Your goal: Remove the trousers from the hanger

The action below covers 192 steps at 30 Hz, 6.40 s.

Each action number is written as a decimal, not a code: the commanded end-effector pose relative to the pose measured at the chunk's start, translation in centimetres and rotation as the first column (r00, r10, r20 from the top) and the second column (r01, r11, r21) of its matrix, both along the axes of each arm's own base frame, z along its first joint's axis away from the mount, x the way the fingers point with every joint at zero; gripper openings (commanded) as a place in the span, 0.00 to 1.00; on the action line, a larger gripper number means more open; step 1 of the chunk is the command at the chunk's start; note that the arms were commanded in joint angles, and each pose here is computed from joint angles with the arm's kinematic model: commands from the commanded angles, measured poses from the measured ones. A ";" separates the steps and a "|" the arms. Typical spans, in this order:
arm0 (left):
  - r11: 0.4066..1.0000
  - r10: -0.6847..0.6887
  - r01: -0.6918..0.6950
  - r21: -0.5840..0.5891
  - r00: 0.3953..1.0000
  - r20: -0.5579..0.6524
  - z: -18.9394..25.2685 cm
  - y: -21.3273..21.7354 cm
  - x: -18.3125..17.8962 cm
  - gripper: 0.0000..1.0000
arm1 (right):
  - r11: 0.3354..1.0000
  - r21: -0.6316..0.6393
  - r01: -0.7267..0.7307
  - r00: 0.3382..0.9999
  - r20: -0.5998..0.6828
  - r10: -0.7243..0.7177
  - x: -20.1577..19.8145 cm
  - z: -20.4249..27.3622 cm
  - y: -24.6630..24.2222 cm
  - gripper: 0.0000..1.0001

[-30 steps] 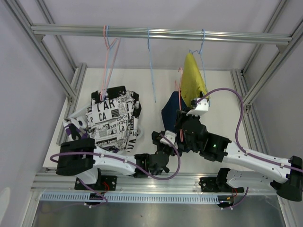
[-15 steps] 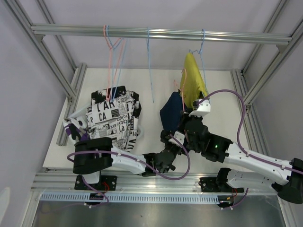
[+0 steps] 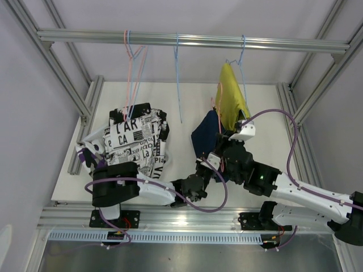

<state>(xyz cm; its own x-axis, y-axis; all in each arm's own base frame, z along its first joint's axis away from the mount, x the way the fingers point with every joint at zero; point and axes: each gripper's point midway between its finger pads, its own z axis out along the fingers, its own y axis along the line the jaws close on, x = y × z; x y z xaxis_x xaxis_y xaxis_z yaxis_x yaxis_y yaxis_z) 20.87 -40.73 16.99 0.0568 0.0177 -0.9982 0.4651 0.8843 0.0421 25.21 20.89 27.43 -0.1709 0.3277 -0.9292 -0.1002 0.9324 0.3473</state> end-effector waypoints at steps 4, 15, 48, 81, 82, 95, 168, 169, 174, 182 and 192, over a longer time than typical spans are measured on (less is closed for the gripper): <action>0.974 0.197 -0.193 -0.122 0.980 0.016 2.3 4.1 4.6 0.41 | 0.989 0.134 -0.060 0.998 -0.003 0.061 -1.2 0.9 1.5 0.00; 0.968 0.220 -0.216 -0.125 0.975 0.019 2.0 4.5 5.2 0.16 | 0.989 0.132 -0.059 0.998 -0.015 0.062 -1.4 0.3 1.4 0.00; 0.966 0.216 -0.197 -0.168 0.970 0.109 11.8 9.6 2.1 0.01 | 0.988 0.152 0.010 0.999 -0.040 -0.003 -0.7 -3.5 0.5 0.00; 0.986 0.097 -0.128 -0.109 0.962 -0.256 0.6 6.6 -0.4 0.66 | 0.974 0.216 -0.067 0.997 0.060 0.055 -2.5 4.6 -0.7 0.00; 0.986 0.086 -0.119 -0.117 0.962 -0.258 0.7 6.5 -0.5 0.66 | 0.973 0.218 -0.071 0.997 0.057 0.059 -2.5 4.5 -0.7 0.00; 0.978 0.018 -0.068 -0.198 0.970 -0.243 0.8 2.8 0.7 0.69 | 0.959 0.264 -0.102 0.995 0.040 0.095 -3.2 4.2 0.1 0.00; 0.943 0.010 -0.021 -0.331 0.999 -0.033 27.1 17.8 -1.8 0.01 | 0.977 0.207 0.052 0.996 -0.083 -0.035 -3.7 -6.6 -1.0 0.00; 0.945 0.008 -0.020 -0.328 0.999 -0.037 27.3 18.3 -1.9 0.01 | 0.978 0.204 0.051 0.996 -0.084 -0.034 -3.7 -6.6 -1.0 0.00; 0.936 0.031 -0.042 -0.350 0.999 -0.039 28.3 22.0 -2.5 0.01 | 0.979 0.197 0.051 0.995 -0.091 -0.033 -3.7 -7.2 -0.7 0.00; 0.924 0.059 -0.075 -0.374 0.997 -0.052 28.0 26.0 -3.1 0.01 | 0.981 0.189 0.051 0.994 -0.102 -0.032 -3.6 -7.9 -0.3 0.00; 0.889 0.211 -0.223 -0.401 0.975 -0.074 27.6 32.7 -3.0 0.01 | 0.984 0.169 0.058 0.993 -0.111 -0.040 -3.5 -8.7 -0.5 0.00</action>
